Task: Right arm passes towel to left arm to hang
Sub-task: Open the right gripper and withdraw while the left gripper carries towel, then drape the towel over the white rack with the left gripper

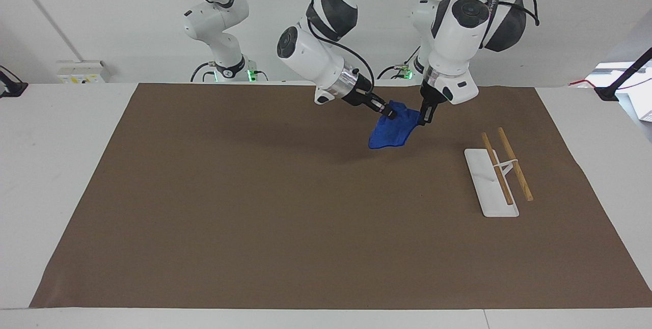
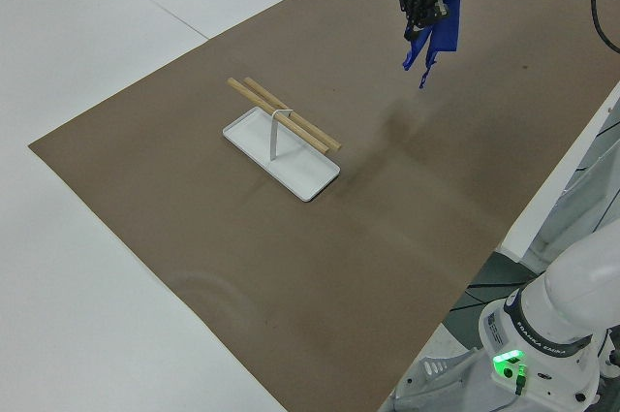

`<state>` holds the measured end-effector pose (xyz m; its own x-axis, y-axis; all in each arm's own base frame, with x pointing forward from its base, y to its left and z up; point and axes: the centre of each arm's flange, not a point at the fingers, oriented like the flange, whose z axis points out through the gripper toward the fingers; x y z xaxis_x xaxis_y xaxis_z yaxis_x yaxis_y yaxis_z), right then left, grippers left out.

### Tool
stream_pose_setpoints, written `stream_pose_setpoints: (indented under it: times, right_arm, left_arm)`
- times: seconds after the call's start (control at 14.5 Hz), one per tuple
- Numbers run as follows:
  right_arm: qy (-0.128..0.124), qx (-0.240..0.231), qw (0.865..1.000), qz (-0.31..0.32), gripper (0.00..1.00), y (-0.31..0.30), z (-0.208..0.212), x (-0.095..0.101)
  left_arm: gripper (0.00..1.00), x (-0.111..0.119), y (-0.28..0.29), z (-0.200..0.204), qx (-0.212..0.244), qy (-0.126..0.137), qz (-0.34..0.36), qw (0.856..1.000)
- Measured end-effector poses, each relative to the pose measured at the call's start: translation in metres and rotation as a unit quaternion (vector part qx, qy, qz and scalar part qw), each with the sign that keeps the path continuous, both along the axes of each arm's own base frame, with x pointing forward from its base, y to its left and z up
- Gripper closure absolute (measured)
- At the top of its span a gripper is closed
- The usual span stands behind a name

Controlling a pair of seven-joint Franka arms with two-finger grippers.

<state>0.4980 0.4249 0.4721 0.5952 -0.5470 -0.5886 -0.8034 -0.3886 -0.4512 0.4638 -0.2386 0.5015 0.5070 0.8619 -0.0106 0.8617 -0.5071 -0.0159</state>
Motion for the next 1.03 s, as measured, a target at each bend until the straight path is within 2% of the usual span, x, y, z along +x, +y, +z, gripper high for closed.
stream_pose_setpoints:
  times: [0.07, 0.14, 0.28, 0.41, 0.55, 0.69, 0.76, 0.89, 1.03]
  right_arm:
    - [-0.031, -0.016, 0.999, 0.024, 0.56, -0.003, 0.0, 0.002]
    - [-0.075, -0.049, 0.994, 0.058, 0.46, -0.008, -0.002, 0.006]
    - [-0.151, -0.138, 0.971, 0.124, 0.23, -0.033, -0.007, 0.022]
    - [-0.182, -0.218, 0.941, 0.185, 0.01, -0.073, -0.015, 0.044]
    - [-0.198, -0.288, 0.903, 0.25, 0.0, -0.12, -0.018, 0.064]
    - [-0.205, -0.339, 0.867, 0.304, 0.0, -0.173, -0.004, 0.079]
    - [-0.2, -0.35, 0.857, 0.322, 0.0, -0.203, 0.01, 0.086]
    - [-0.179, -0.361, 0.848, 0.345, 0.0, -0.265, 0.05, 0.093]
    - [-0.156, -0.382, 0.829, 0.377, 0.0, -0.324, 0.099, 0.09]
  left_arm:
    - [0.98, 0.002, 0.0, 0.006, -0.002, -0.004, -0.014, 1.0]
    - [0.98, 0.006, 0.003, 0.016, -0.003, -0.005, -0.02, 1.0]
    - [0.98, 0.016, 0.02, 0.039, 0.004, -0.002, -0.031, 1.0]
    - [0.98, 0.03, 0.041, 0.051, 0.032, -0.014, -0.051, 0.998]
    - [0.98, 0.038, 0.051, 0.05, 0.061, -0.022, -0.066, 0.996]
    - [0.98, 0.044, 0.059, 0.048, 0.087, -0.03, -0.088, 0.992]
    - [0.98, 0.048, 0.065, 0.048, 0.103, -0.035, -0.101, 0.989]
    - [0.98, 0.055, 0.08, 0.049, 0.131, -0.038, -0.137, 0.981]
    - [0.98, 0.063, 0.099, 0.052, 0.165, -0.047, -0.168, 0.971]
